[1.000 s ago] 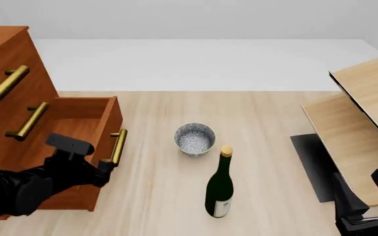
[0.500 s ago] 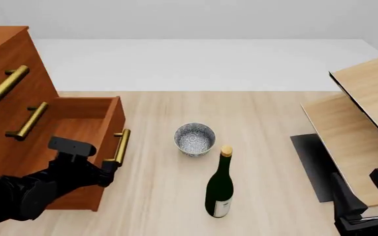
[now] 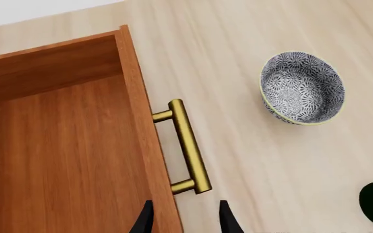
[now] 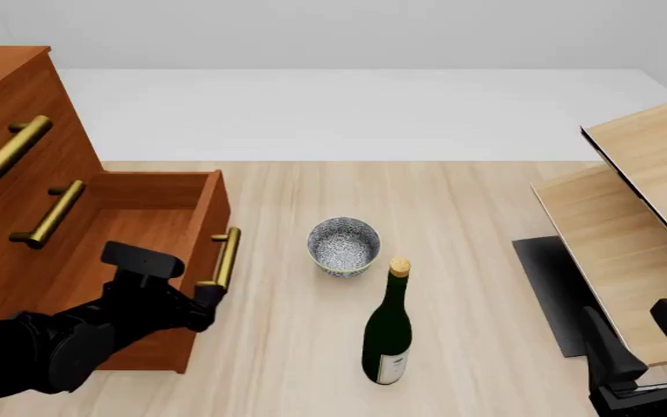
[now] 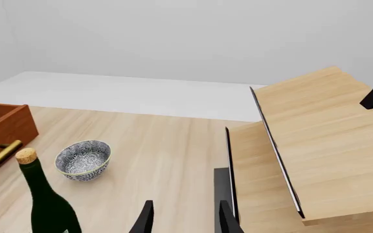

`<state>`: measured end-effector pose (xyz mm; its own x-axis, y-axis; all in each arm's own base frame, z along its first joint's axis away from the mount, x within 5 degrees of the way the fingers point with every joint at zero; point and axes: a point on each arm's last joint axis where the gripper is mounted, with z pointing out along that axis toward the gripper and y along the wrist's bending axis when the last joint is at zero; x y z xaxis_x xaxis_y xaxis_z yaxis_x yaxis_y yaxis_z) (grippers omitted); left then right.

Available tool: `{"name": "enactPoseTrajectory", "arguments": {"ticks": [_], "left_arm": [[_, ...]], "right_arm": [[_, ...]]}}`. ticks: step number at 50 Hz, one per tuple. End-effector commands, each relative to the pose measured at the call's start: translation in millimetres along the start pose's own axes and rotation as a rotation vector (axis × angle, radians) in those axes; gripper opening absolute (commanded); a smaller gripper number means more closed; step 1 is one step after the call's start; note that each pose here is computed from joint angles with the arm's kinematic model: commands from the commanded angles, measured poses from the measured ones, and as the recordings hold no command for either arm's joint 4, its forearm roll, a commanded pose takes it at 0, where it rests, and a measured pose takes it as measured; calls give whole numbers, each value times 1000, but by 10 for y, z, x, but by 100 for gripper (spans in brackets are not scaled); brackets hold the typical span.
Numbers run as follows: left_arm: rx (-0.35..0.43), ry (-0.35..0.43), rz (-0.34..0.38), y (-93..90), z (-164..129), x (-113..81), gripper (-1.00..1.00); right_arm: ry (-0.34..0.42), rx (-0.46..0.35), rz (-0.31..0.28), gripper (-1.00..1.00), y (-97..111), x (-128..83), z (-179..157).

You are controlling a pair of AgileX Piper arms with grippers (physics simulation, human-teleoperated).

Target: Put the wine bottle in the bottom drawer of the cabinet.

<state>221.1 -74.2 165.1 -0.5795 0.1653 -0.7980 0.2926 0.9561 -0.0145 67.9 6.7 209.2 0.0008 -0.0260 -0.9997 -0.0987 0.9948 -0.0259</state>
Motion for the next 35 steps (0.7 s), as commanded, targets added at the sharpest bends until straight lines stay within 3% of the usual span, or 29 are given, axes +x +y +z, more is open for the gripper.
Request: {"name": "enactPoseTrajectory", "arguments": {"ticks": [1, 25, 35], "left_arm": [[31, 87, 73, -50, 66, 173, 100], [63, 75, 88, -145, -21, 107, 100], [54, 43, 68, -115, -209, -20, 100]], "right_arm": [[0, -3, 0, 100, 2, 1, -6], [1, -10, 2, 100, 7, -2, 11], [3, -15, 3, 100, 11, -2, 22]]}}
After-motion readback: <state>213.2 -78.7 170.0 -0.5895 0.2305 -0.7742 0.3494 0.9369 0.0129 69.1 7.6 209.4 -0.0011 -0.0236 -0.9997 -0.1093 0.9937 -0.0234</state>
